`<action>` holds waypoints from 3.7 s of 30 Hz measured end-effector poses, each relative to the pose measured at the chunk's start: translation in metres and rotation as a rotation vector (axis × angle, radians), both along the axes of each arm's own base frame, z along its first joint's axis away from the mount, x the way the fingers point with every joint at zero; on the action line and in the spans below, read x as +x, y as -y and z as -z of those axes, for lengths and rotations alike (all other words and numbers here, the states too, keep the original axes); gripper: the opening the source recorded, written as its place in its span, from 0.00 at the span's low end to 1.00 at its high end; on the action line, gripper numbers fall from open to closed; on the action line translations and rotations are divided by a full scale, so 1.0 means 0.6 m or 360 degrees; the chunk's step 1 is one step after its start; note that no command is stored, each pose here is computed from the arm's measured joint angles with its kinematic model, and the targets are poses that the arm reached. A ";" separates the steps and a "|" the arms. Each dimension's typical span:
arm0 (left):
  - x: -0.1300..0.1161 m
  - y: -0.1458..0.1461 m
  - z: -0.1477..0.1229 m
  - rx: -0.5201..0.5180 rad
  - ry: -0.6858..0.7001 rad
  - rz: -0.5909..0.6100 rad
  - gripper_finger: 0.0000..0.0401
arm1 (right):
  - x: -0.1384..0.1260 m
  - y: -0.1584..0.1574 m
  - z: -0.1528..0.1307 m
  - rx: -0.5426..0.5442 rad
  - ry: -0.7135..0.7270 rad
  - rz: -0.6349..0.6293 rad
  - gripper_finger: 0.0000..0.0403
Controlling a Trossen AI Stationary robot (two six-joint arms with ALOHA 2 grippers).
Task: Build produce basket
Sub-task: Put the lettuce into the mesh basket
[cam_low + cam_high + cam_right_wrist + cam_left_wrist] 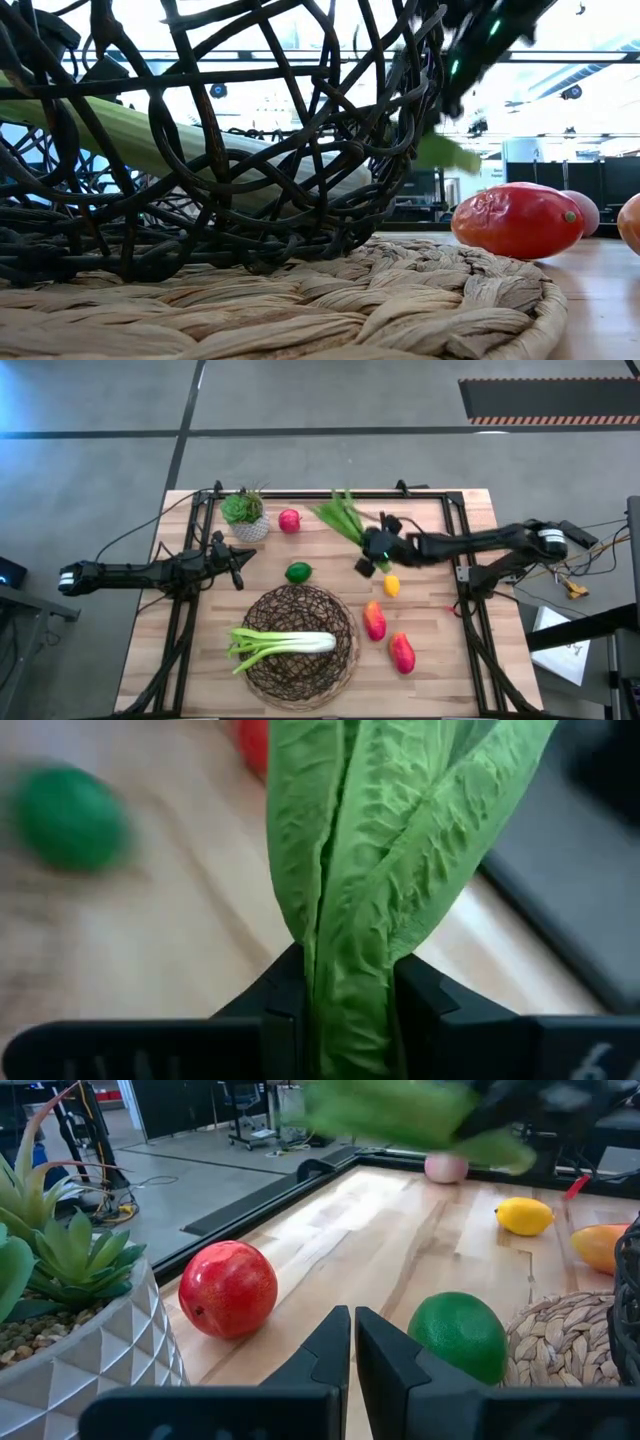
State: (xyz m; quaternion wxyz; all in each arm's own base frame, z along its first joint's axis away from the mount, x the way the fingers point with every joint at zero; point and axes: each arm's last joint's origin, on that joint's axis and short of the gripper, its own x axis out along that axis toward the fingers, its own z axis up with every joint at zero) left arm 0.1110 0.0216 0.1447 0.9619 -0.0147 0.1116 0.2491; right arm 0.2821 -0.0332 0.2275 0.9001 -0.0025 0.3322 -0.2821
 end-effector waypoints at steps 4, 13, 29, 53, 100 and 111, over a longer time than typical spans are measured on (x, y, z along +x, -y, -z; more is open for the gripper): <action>0.000 0.000 0.000 0.0000 0.0000 0.0000 0.01 | 0.007 -0.090 -0.046 -0.0120 0.0305 -0.0373 0.18; 0.000 0.000 0.000 0.0000 0.0000 0.0000 0.01 | 0.048 -0.209 -0.070 -0.0151 0.0938 -0.1059 0.18; 0.000 0.000 0.000 0.0001 0.0000 0.0000 0.01 | 0.280 -0.254 0.018 0.0025 0.0225 -0.1315 0.18; 0.000 0.000 0.000 0.0000 0.0000 -0.0001 0.01 | 0.355 -0.266 0.065 0.0062 -0.0629 -0.1078 0.37; 0.000 0.000 0.000 0.0000 0.0000 0.0000 0.01 | 0.328 -0.281 -0.006 0.0043 -0.0223 -0.0887 0.70; 0.000 0.000 0.000 0.0000 0.0000 -0.0001 0.01 | 0.323 -0.283 -0.005 0.0125 -0.0272 -0.0928 0.89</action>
